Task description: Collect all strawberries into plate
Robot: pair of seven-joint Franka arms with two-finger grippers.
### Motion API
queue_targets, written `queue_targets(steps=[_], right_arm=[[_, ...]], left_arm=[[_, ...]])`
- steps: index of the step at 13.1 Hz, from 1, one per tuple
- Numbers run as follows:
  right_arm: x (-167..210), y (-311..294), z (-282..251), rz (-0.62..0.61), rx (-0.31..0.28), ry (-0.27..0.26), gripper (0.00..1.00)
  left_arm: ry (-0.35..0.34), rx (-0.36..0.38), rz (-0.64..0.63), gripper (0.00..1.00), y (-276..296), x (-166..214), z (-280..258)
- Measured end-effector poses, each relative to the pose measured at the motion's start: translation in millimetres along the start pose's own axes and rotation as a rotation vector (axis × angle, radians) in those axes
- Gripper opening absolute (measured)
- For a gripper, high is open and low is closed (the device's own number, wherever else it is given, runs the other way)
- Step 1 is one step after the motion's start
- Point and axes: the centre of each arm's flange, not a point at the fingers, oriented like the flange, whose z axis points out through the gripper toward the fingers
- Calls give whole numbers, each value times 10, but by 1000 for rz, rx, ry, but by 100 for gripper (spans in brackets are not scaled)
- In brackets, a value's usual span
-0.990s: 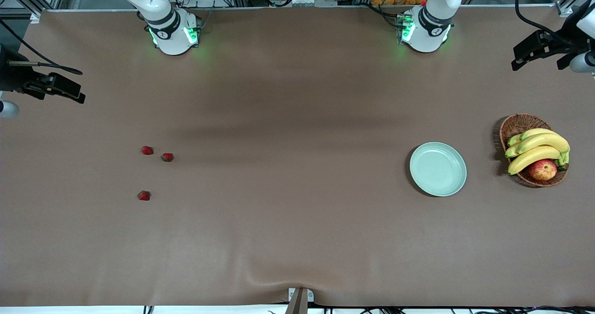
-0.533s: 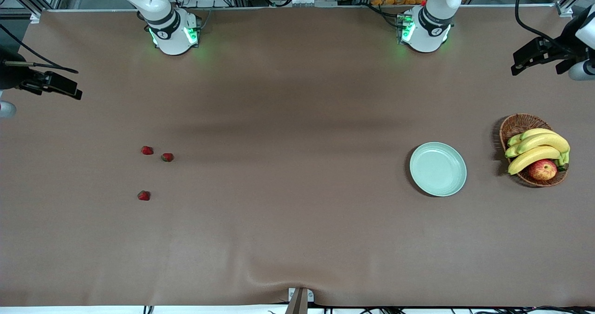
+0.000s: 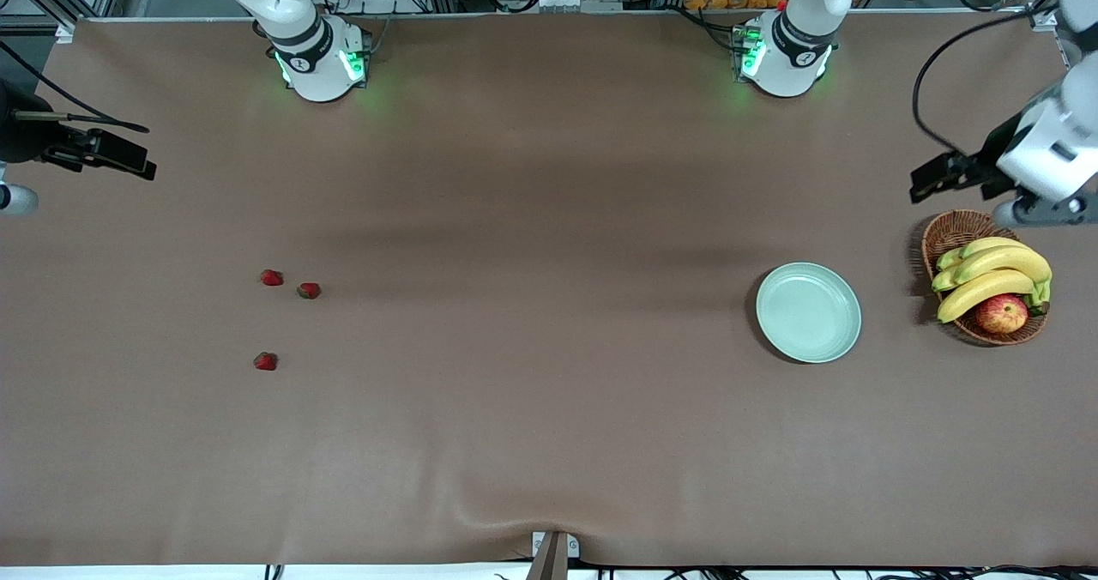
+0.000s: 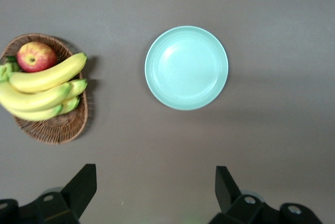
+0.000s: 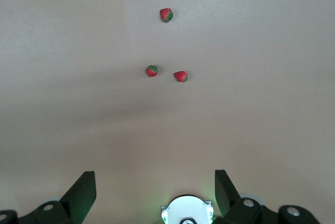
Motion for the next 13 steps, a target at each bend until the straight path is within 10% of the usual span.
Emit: queue_targets(steps=[13], right_arm=[[-9, -53, -14, -10, -1, 4, 100]], left_arm=[[52, -43, 49, 100, 1885, 529, 1055]])
